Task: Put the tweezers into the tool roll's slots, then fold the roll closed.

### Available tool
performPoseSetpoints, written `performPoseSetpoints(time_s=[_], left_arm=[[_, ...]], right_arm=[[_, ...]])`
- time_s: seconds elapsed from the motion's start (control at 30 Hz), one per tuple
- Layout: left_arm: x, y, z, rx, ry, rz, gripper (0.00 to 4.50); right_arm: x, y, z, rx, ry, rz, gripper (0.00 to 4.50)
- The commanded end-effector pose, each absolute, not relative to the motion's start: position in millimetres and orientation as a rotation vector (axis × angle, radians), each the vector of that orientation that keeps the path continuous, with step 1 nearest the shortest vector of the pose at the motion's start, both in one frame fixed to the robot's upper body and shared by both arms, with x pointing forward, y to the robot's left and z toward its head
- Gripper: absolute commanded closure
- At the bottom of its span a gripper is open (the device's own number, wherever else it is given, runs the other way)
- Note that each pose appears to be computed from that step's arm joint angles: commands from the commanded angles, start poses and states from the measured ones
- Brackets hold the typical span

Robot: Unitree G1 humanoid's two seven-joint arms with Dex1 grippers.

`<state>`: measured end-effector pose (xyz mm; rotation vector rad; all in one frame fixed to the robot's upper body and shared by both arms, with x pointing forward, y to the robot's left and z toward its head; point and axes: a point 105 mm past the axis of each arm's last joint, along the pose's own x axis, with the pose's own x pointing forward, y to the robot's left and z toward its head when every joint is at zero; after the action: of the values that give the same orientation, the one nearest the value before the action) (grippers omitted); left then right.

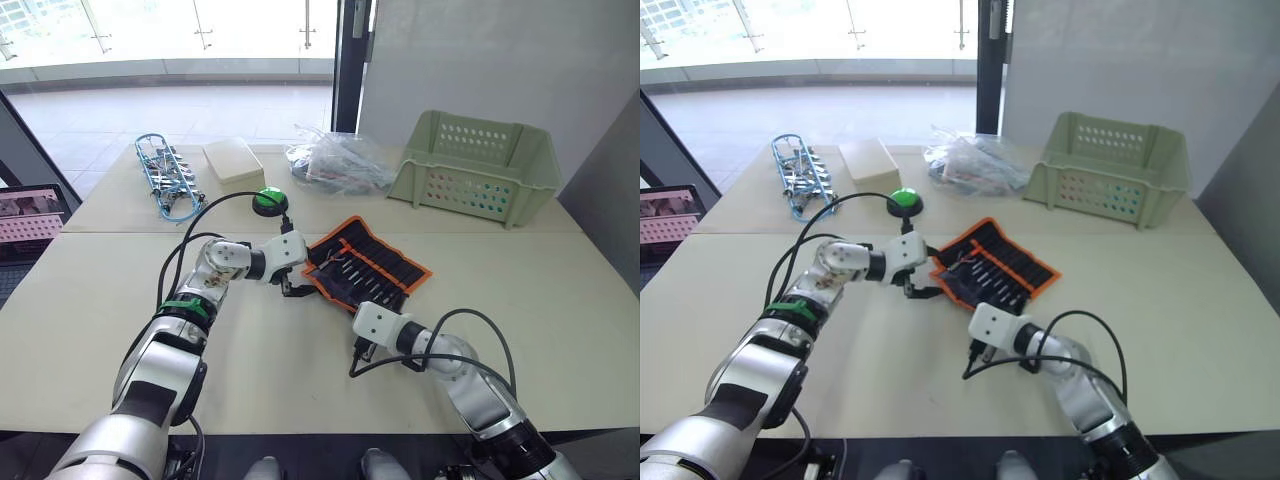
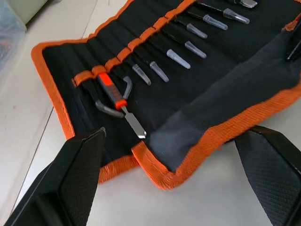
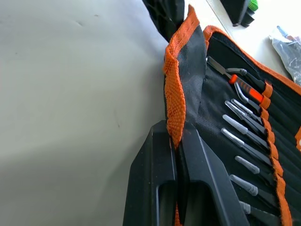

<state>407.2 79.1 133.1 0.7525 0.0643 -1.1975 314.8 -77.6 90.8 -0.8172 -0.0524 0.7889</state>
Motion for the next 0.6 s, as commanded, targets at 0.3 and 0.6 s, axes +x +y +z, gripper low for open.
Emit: performPoseSetpoints(time_s=[0.3, 0.6], left_arm=[[413.7, 68.5, 156.4, 0.907, -0.005, -1.224, 2.49], [409.5, 72.0, 151.6, 0.871, 0.017, -1.257, 4.48]], right_arm=[[312.5, -86.8, 105.5, -0.81, -0.087, 0.754, 4.5], [315.1, -100.6, 108.0, -0.802, -0.07, 0.731, 4.5]])
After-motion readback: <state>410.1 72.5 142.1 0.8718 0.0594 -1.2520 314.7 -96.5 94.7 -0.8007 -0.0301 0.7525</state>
